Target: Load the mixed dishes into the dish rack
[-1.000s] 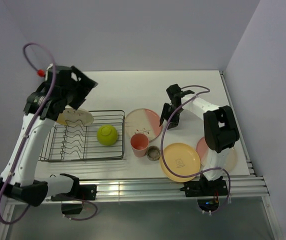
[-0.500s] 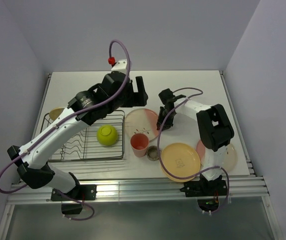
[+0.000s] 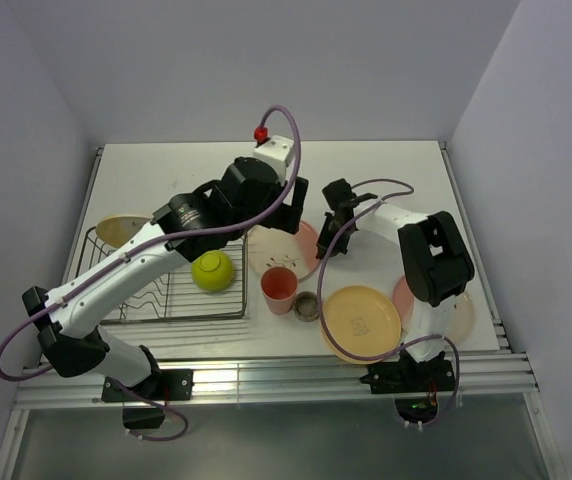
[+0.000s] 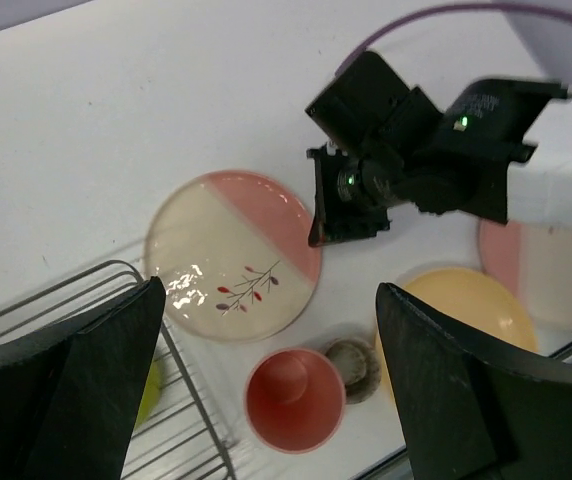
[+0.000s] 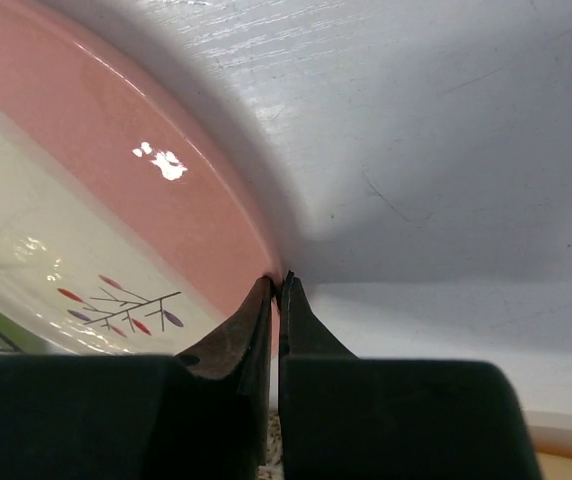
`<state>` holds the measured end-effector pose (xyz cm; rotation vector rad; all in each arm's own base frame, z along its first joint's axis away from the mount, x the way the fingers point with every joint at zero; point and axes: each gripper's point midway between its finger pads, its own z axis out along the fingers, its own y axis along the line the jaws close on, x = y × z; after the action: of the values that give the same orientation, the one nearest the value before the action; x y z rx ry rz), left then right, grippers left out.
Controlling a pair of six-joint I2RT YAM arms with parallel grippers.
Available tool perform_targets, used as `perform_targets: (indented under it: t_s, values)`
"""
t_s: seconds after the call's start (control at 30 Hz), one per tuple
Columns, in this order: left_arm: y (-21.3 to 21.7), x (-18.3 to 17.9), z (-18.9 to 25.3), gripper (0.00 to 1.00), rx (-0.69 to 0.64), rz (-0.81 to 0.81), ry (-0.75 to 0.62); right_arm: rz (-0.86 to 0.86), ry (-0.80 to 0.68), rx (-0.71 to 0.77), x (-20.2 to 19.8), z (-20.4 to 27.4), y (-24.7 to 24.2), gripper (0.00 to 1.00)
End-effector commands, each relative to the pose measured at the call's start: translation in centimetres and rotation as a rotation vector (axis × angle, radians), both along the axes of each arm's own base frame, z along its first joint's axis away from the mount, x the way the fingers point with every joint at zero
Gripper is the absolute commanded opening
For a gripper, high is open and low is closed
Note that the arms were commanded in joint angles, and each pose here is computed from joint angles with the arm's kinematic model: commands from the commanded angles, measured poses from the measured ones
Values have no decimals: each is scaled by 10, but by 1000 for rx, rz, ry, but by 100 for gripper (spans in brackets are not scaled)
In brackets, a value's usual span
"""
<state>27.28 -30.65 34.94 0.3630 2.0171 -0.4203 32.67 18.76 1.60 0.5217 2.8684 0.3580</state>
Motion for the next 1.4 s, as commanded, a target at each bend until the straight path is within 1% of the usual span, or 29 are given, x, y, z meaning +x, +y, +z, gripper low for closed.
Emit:
perform_targets:
  t_s: [0.0, 0.07, 0.23, 0.3, 0.4, 0.43, 0.57, 0.63, 0.8, 0.93, 1.37]
  values:
    - [-19, -6, -7, 93, 92, -184, -71, -105, 21, -68, -1, -12, -34, 0]
    - [-32, -8, -17, 93, 120, -278, -80, -117, 31, -32, 1, -2, -37, 0]
    - [-56, -11, -29, 96, 151, -423, -111, -157, 43, 35, 17, 18, -54, 0]
    - [-71, -17, -40, 97, 177, -536, -118, -162, 54, 49, 21, 24, -58, 0]
    - [-85, -14, -57, 97, 208, -590, -102, -165, 76, 87, 20, 30, -59, 0]
    - [-90, -10, -69, 97, 237, -604, -93, -165, 86, 97, 18, 32, -59, 0]
    - [-106, -12, -96, 97, 269, -682, -59, -148, 113, 154, 13, 42, -52, 0]
    - [-111, -11, -110, 97, 297, -701, -47, -141, 127, 169, 10, 46, -51, 0]
    - [-118, -7, -130, 98, 323, -714, -47, -143, 143, 218, 4, 60, -52, 0]
    - [-125, -7, -159, 98, 385, -741, -17, -156, 159, 244, -1, 70, -58, 0]
    - [-143, -16, -209, 98, 506, -801, 23, -177, 182, 345, 3, 88, -65, 0]
